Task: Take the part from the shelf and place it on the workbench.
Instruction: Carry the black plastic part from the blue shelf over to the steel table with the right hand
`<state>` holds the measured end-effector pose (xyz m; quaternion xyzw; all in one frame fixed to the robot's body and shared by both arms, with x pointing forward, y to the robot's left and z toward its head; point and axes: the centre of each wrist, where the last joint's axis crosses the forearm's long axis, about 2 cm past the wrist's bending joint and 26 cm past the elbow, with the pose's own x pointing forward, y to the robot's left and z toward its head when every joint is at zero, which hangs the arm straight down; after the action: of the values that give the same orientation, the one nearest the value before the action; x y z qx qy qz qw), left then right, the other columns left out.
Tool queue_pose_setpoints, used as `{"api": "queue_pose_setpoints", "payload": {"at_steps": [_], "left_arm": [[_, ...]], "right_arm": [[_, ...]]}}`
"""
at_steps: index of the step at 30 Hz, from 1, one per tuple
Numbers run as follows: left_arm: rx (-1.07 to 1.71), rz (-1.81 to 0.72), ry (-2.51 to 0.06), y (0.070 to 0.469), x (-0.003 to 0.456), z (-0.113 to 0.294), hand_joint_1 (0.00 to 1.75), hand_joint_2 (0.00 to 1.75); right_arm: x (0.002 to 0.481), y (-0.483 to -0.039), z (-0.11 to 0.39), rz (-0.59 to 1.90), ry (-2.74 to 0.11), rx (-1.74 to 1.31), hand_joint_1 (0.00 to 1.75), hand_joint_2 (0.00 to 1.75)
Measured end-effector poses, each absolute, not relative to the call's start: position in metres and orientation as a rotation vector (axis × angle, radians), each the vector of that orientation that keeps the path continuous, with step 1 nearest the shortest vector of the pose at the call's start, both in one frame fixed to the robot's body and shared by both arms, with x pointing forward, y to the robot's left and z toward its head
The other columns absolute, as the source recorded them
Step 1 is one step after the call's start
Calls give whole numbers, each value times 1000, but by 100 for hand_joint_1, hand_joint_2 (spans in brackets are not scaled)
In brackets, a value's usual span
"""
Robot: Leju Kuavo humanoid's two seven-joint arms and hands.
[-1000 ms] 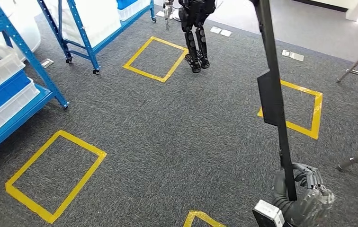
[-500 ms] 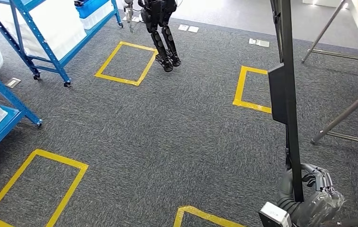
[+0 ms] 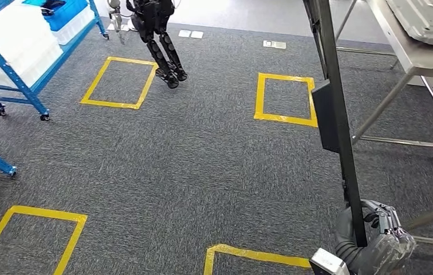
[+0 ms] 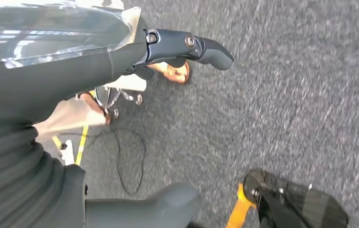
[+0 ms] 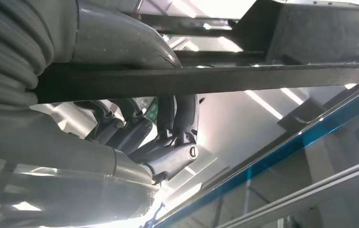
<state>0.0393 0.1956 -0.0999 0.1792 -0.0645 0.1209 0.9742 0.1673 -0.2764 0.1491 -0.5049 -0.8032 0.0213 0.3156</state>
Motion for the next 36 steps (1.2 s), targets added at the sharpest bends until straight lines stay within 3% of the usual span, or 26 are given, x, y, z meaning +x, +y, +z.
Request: {"api": "queue_pose_setpoints", "payload": {"at_steps": [19,36], "left_arm": [[347,279,-125,188,41,-98,0,175],[274,221,-219,197,42,-101,0,175]], "right_arm": [[188,-261,140,188,-2138,-1291,175,175],[181,-315,145,321,-1974,-1591,175,175]]}}
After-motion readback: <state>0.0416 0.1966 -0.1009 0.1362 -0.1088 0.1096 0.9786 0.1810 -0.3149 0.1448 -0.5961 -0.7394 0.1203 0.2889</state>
